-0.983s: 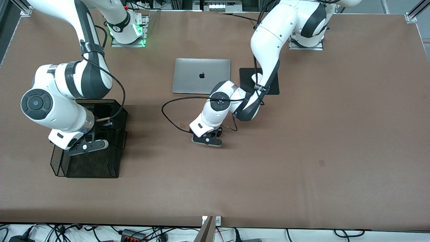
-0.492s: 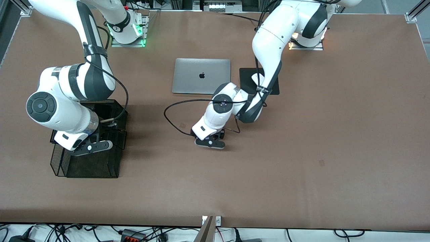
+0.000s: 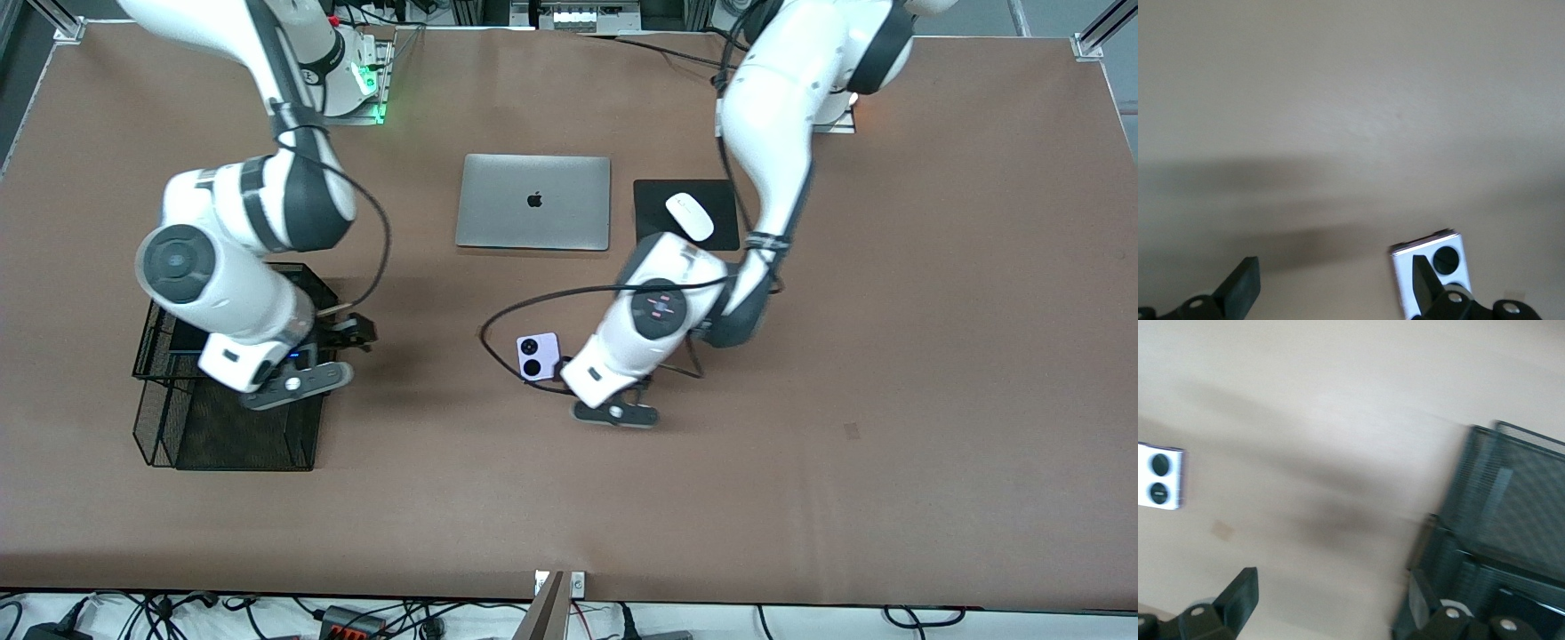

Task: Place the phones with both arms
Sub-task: 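Set the white phone down while the right gripper reaches toward it, then grasp the white phone with the right gripper while the left gripper withdraws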

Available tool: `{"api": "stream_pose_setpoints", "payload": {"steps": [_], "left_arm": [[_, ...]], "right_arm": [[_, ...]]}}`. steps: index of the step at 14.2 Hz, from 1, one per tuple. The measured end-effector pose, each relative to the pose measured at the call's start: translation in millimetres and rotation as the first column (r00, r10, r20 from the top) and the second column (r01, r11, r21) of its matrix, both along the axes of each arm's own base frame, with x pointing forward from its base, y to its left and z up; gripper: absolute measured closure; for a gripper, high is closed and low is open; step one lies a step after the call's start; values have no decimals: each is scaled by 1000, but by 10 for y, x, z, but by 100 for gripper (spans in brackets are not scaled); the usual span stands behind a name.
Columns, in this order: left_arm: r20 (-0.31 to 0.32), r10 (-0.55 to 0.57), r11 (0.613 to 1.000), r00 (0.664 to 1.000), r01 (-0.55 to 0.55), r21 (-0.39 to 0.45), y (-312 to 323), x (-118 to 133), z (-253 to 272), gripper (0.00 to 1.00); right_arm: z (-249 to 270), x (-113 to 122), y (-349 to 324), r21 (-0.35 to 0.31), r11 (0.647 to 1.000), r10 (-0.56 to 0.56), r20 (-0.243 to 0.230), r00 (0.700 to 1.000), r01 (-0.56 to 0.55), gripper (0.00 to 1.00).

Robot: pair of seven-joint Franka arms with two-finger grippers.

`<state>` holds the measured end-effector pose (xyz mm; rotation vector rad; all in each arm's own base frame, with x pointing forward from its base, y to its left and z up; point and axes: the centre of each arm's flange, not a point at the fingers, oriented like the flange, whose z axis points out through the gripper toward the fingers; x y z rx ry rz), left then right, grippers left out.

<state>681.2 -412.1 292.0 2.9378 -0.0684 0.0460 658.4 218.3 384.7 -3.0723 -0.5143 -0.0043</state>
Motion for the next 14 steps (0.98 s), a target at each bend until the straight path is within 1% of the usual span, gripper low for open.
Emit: {"api": "stream_pose_setpoints", "payload": {"steps": [2, 4, 5, 7, 8, 11, 13, 14], "left_arm": [[3, -4, 1000, 1000, 4, -1, 434, 190, 345, 0], [-5, 2, 1000, 1000, -2, 1, 941, 328, 628, 0], [-24, -1, 1000, 1000, 1, 6, 1179, 346, 751, 0], [-78, -12, 1000, 997, 13, 17, 1536, 296, 962, 0], [-108, -13, 1000, 994, 16, 22, 1675, 257, 1043, 0], [-184, -15, 999, 983, 21, 29, 2115, 198, 1184, 0], [-237, -7, 999, 971, 16, 36, 2417, 161, 1247, 0], [-254, 6, 999, 967, 6, 43, 2576, 145, 1282, 0]], "right_arm": [[-205, -14, 260, 39, 999, 9, 9, 1000, -9, 0], [-454, -40, 543, 46, 998, 36, 32, 999, -37, 0], [-584, -79, 726, 42, 997, 60, 48, 997, -62, 0], [-860, -189, 1109, 34, 994, 105, 81, 991, -108, 0], [-994, -231, 1260, 37, 993, 110, 102, 989, -114, 0], [-1343, -318, 1578, 74, 991, 99, 161, 982, -112, 0], [-1523, -380, 1731, 92, 988, 107, 187, 977, -126, 0], [-1603, -419, 1816, 102, 985, 114, 197, 974, -136, 0]]}}
